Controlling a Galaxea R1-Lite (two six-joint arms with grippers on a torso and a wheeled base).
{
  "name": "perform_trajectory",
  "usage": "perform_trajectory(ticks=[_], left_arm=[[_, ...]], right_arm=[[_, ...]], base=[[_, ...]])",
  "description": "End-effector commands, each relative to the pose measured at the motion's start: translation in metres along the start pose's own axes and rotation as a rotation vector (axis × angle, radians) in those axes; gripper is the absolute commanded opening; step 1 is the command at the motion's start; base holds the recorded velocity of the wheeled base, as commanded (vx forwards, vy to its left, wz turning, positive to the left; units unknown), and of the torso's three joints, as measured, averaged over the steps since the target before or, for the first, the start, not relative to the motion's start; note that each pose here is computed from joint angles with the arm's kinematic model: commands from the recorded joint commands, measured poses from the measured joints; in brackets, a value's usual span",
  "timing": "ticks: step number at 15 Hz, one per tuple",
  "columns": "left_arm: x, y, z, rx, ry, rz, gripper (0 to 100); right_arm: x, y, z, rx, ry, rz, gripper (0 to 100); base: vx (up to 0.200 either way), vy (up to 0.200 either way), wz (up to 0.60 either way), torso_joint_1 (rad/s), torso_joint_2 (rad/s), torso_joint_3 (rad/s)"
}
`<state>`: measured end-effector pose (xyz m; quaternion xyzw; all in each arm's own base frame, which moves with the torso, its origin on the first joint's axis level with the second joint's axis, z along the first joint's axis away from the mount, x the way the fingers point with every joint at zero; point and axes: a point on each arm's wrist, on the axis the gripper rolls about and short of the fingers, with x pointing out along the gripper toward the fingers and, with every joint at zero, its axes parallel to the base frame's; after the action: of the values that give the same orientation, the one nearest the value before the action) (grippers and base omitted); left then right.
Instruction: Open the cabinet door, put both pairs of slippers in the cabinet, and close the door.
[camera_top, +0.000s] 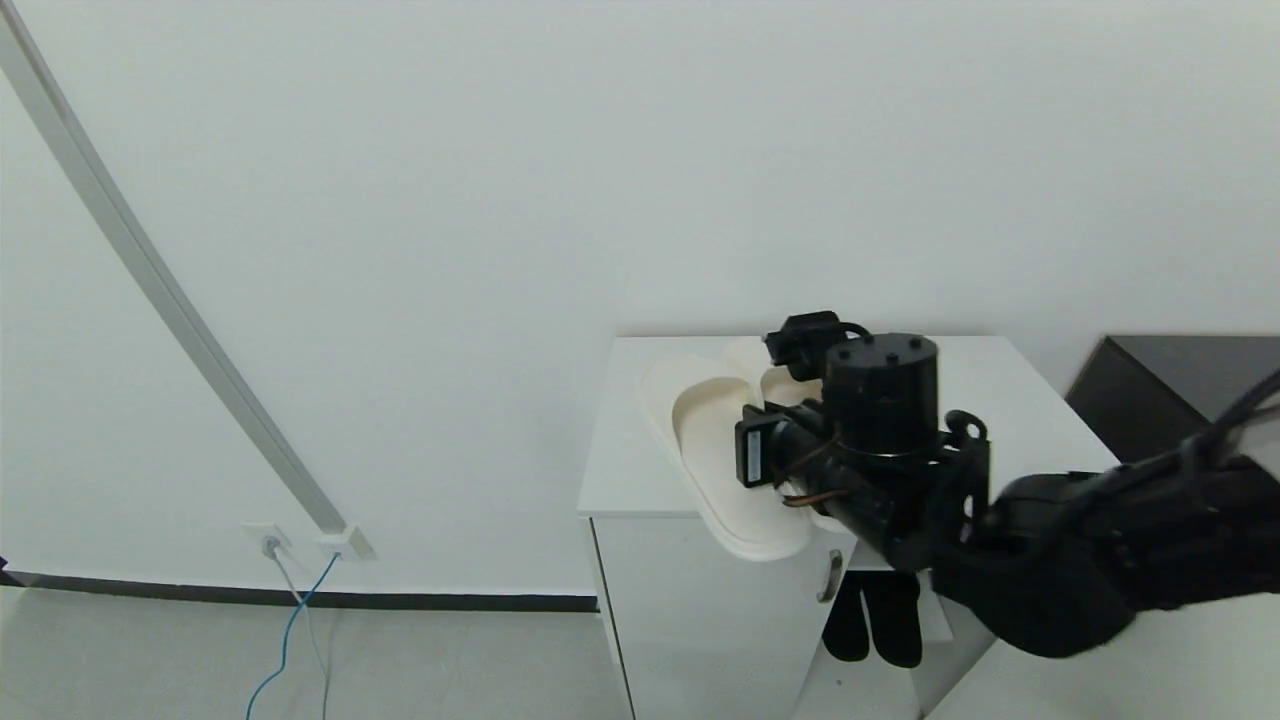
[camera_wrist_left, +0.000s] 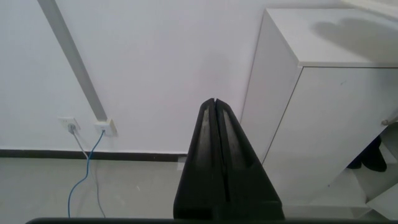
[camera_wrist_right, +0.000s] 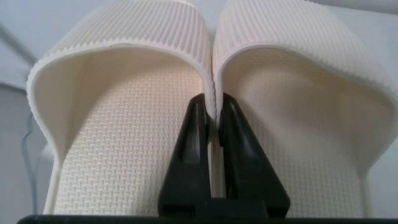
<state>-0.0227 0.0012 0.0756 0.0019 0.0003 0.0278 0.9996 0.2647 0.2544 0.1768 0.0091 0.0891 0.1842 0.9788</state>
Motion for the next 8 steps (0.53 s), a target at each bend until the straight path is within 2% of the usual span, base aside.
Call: perform_trajectory(ticks=[1, 6, 8], left_arm=[[0.0, 0.0, 0.0, 0.001, 0.001, 0.0, 0], [0.0, 0.0, 0.0, 0.001, 0.0, 0.0, 0], [0.0, 0.0, 0.0, 0.001, 0.0, 0.0, 0]], right_arm=[[-0.069, -0.017, 0.021, 0.014, -0.039, 0.129, 0], [-0.111, -0.03, 0.012, -0.019, -0.014, 0.301, 0], [-0.117, -0.033, 0.0, -0.131, -0.001, 0.34, 0]], base=[[0.0, 0.0, 0.0, 0.0, 0.0, 0.0], [0.0, 0.0, 0.0, 0.0, 0.0, 0.0], [0.0, 0.0, 0.0, 0.0, 0.0, 0.0]])
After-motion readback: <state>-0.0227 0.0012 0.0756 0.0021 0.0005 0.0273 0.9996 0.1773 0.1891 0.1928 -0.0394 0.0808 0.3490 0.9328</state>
